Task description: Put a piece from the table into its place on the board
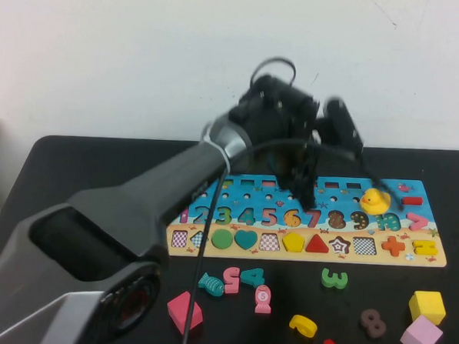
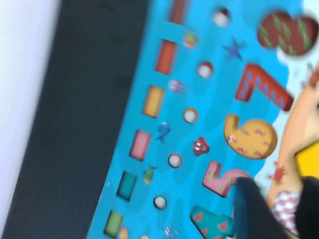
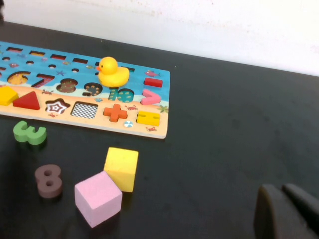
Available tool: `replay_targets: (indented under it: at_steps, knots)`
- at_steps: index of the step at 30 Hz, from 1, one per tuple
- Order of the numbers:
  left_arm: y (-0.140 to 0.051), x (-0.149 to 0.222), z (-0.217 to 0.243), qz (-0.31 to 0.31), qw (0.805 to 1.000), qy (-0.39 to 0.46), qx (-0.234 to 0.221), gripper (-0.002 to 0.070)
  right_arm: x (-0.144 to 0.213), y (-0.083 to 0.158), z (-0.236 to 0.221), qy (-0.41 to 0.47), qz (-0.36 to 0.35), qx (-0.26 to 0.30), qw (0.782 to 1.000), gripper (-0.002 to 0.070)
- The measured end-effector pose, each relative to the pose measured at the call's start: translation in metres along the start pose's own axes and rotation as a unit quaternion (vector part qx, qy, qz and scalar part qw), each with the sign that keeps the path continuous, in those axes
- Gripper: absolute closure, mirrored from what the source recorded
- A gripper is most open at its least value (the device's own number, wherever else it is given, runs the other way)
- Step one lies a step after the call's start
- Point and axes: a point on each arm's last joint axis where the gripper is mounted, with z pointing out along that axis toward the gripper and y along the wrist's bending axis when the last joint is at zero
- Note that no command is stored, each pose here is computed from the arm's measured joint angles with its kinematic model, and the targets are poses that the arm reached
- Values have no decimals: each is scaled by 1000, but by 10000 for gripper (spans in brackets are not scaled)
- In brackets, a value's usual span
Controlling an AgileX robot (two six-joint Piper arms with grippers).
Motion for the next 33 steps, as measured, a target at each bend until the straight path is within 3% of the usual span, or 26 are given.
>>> replay_targets:
  at_steps: [2, 5, 10, 19, 23, 28, 29, 33]
  knots:
    - [4, -6, -21, -35, 999, -12, 2, 589, 0, 0, 0, 0, 0, 0, 1000, 657]
    - [5, -13, -49, -64, 997, -25, 21, 651, 0, 0, 0, 0, 0, 0, 1000, 657]
    - [3, -12, -92, -89, 994, -6, 57, 671, 0, 0, 0, 0, 0, 0, 1000, 657]
    - [0, 3, -147, -109, 992, 8, 58, 675, 0, 0, 0, 0, 0, 0, 1000, 657]
    - [-14, 25, -162, -114, 990, 37, 73, 675, 0, 0, 0, 0, 0, 0, 1000, 657]
    - [-41, 58, -180, -146, 985, 13, 90, 675, 0, 0, 0, 0, 0, 0, 1000, 657]
    - [-56, 75, -187, -165, 981, -6, 100, 675, 0, 0, 0, 0, 0, 0, 1000, 657]
    - [-85, 106, -198, -199, 972, -42, 116, 675, 0, 0, 0, 0, 0, 0, 1000, 657]
